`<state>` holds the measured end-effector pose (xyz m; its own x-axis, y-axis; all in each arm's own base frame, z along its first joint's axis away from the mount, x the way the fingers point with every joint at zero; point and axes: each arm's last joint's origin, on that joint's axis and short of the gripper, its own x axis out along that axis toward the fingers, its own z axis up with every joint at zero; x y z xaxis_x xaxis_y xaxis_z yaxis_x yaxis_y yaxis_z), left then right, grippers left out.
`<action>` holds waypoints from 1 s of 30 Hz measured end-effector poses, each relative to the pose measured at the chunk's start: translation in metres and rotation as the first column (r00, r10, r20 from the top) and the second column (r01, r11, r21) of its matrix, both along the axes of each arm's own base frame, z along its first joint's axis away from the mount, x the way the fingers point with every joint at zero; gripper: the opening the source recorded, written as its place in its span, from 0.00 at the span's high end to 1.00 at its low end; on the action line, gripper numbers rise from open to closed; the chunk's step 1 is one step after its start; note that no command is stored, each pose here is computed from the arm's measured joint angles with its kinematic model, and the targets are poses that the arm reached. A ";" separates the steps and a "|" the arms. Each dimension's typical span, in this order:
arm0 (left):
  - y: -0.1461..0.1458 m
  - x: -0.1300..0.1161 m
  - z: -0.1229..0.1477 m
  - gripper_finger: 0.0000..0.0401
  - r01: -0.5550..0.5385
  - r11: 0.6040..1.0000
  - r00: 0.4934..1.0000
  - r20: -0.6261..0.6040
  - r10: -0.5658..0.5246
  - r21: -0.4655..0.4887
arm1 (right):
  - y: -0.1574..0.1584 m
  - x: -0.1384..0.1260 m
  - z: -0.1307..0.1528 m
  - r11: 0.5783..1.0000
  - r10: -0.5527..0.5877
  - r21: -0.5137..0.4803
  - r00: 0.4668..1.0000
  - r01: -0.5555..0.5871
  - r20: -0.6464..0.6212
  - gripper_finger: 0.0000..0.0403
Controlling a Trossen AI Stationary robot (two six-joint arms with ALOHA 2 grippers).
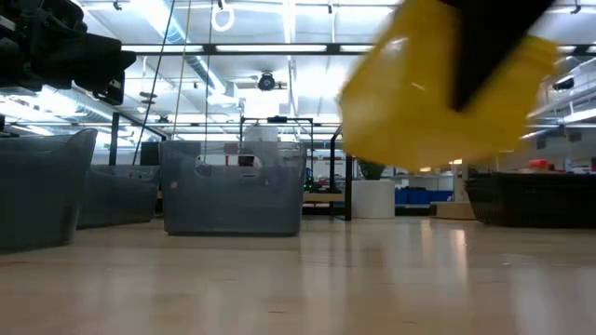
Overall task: Stack baskets on shelf by color
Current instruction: Put the yellow bins on the shelf
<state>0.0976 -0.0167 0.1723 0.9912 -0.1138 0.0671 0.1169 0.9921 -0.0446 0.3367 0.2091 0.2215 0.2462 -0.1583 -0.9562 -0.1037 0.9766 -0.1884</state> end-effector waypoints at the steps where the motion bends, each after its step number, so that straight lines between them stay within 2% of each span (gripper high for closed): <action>1: 0.000 0.000 0.000 0.71 0.000 1.000 1.000 -0.001 0.000 0.000 | -0.005 0.005 0.005 1.000 0.024 -0.018 1.000 -0.024 0.019 0.98; 6: 0.000 0.000 0.000 0.71 0.000 1.000 1.000 0.000 0.000 0.000 | -0.042 0.037 0.022 0.987 0.146 -0.073 0.986 -0.140 0.084 0.98; 9: 0.000 0.000 0.000 0.71 0.000 1.000 1.000 0.000 0.000 0.000 | -0.074 0.057 0.029 0.981 0.179 -0.103 0.976 -0.167 0.120 0.98; 13: 0.000 0.000 0.000 0.71 0.000 1.000 1.000 0.000 0.000 0.000 | -0.119 0.075 0.034 0.980 0.165 -0.135 0.975 -0.145 0.147 0.98; 20: 0.000 0.000 0.000 0.71 0.000 1.000 1.000 0.000 0.000 0.000 | -0.175 0.084 0.036 0.985 0.095 -0.156 0.986 -0.073 0.138 0.98; 30: 0.000 0.000 0.000 0.71 0.000 1.000 1.000 0.000 0.000 0.000 | -0.216 0.093 0.044 0.983 0.064 -0.179 0.979 -0.029 0.195 0.97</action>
<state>0.0976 -0.0167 0.1724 0.9912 -0.1140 0.0672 0.1171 0.9921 -0.0446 0.4293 -0.0071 0.2651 0.4401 -0.3023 -0.8455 -0.0913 0.9217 -0.3771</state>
